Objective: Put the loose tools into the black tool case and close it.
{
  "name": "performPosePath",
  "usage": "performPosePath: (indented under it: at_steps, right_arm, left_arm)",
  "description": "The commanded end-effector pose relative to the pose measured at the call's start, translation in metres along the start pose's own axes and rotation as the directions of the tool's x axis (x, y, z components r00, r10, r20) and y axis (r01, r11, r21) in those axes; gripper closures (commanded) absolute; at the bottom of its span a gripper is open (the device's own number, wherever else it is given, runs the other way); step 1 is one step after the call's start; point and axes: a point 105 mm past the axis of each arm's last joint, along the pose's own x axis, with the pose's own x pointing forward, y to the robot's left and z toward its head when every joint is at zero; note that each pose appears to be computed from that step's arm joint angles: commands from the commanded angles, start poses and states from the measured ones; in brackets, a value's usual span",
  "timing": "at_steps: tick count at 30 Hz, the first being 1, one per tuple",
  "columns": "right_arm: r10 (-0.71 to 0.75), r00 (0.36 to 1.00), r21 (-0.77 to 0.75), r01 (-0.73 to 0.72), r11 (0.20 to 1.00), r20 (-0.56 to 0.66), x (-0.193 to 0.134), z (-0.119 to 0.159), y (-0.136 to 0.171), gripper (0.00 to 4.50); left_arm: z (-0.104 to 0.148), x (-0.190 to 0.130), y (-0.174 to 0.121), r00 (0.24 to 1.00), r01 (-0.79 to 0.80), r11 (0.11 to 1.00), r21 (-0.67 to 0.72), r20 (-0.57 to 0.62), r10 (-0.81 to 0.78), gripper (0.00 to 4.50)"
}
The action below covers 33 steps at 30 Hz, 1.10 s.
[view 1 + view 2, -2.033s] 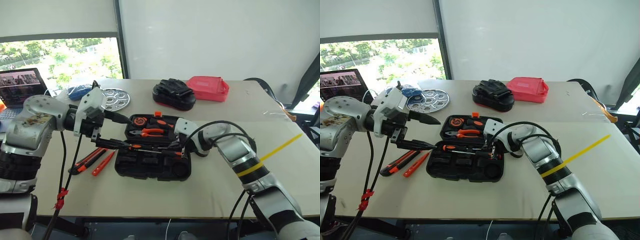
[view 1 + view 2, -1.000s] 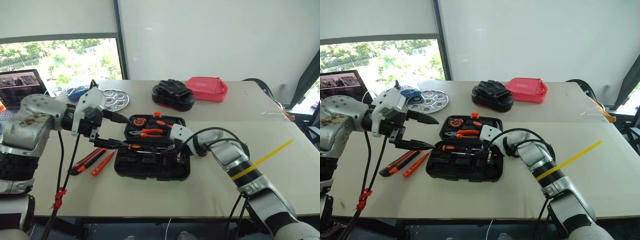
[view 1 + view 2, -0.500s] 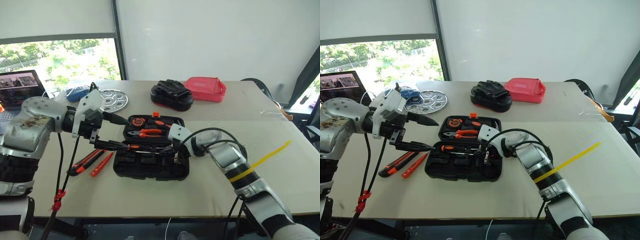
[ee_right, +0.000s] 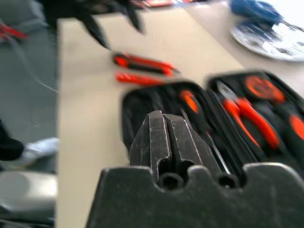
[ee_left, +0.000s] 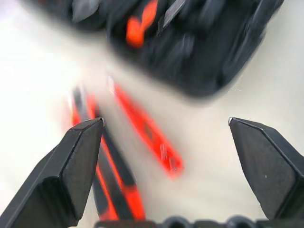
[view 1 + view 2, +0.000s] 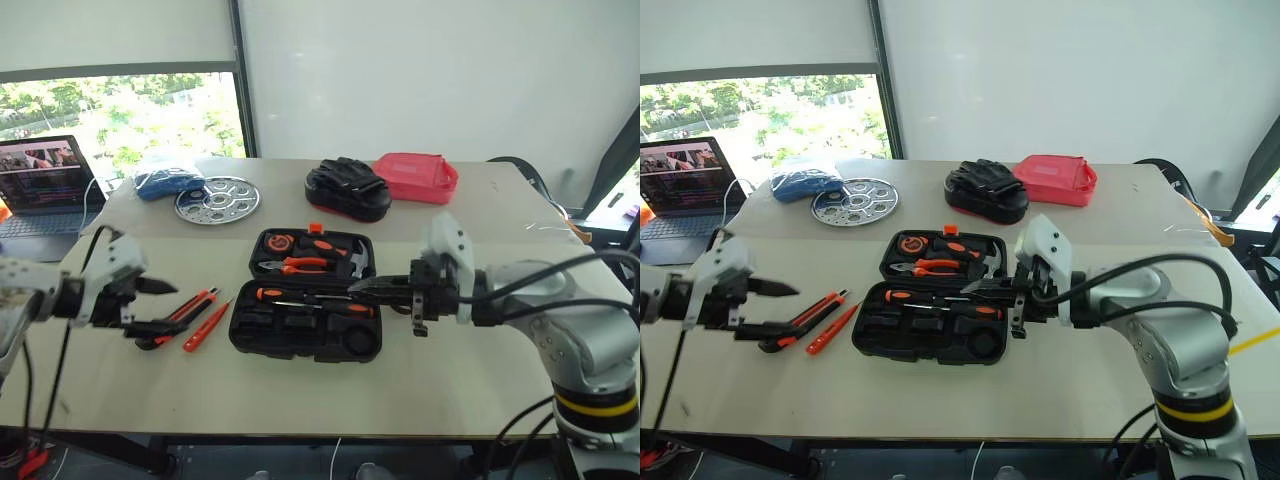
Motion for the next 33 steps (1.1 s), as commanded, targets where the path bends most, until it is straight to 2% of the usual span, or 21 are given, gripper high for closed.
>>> performPosePath:
  at_steps: [1, 3, 4, 8, 10, 11, 13, 18, 20, 25, 33]
  right_arm:
    - [-0.031, 0.999, -0.064, 0.034, 0.997, 0.037, -0.003, 0.011, 0.005, 3.9]
    - [-0.041, 0.998, -0.053, 0.043, 0.998, 0.042, -0.003, 0.011, 0.005, 3.46]
    - [-0.042, 0.998, -0.05, 0.044, 0.998, 0.044, -0.003, 0.011, 0.005, 2.98]
    - [-0.041, 0.998, -0.043, 0.043, 0.998, 0.047, -0.004, 0.011, 0.007, 1.63]
    - [-0.051, 0.998, -0.06, 0.053, 0.997, 0.045, -0.004, 0.012, 0.007, 1.03]
    - [-0.056, 0.997, -0.074, 0.06, 0.995, 0.045, -0.004, 0.012, 0.007, 0.58]
    - [-0.042, 0.997, -0.098, 0.049, 0.994, 0.067, -0.004, 0.016, 0.012, 0.02]
    - [-0.027, 0.992, -0.105, 0.04, 0.994, 0.123, -0.001, 0.025, 0.02, 0.02]
    - [-0.037, 0.991, -0.101, 0.05, 0.994, 0.129, 0.0, 0.024, 0.021, 0.02]
    - [-0.048, 0.99, -0.104, 0.062, 0.993, 0.132, 0.001, 0.022, 0.025, 0.02]
    - [-0.096, 0.981, -0.092, 0.113, 0.989, 0.168, -0.001, 0.027, 0.025, 0.02]
  left_arm:
    - [0.005, -0.014, 0.003, 0.992, -0.112, 0.993, 0.025, -0.051, 0.113, 0.0]
    - [0.004, -0.011, -0.003, 0.991, -0.11, 0.994, -0.012, -0.081, 0.109, 0.0]
    - [0.006, -0.008, -0.009, 0.993, -0.09, 0.996, -0.027, -0.085, 0.087, 0.0]
    - [0.017, 0.0, -0.024, 0.995, -0.051, 0.996, -0.068, -0.094, 0.045, 0.0]
    - [0.023, 0.006, -0.026, 0.993, -0.064, 0.993, -0.095, -0.103, 0.055, 0.0]
    - [0.024, 0.01, -0.025, 0.99, -0.091, 0.989, -0.114, -0.118, 0.077, 0.0]
    - [0.023, 0.019, -0.017, 0.976, -0.166, 0.973, -0.161, -0.169, 0.138, 0.0]
    - [0.027, 0.038, -0.006, 0.955, -0.232, 0.949, -0.215, -0.235, 0.181, 0.0]
    - [0.028, 0.045, -0.001, 0.946, -0.25, 0.949, -0.189, -0.257, 0.198, 0.0]
    - [0.037, 0.063, 0.002, 0.947, -0.231, 0.952, -0.2, -0.27, 0.173, 0.0]
    - [0.03, 0.083, 0.001, 0.933, -0.207, 0.955, -0.214, -0.336, 0.127, 0.0]
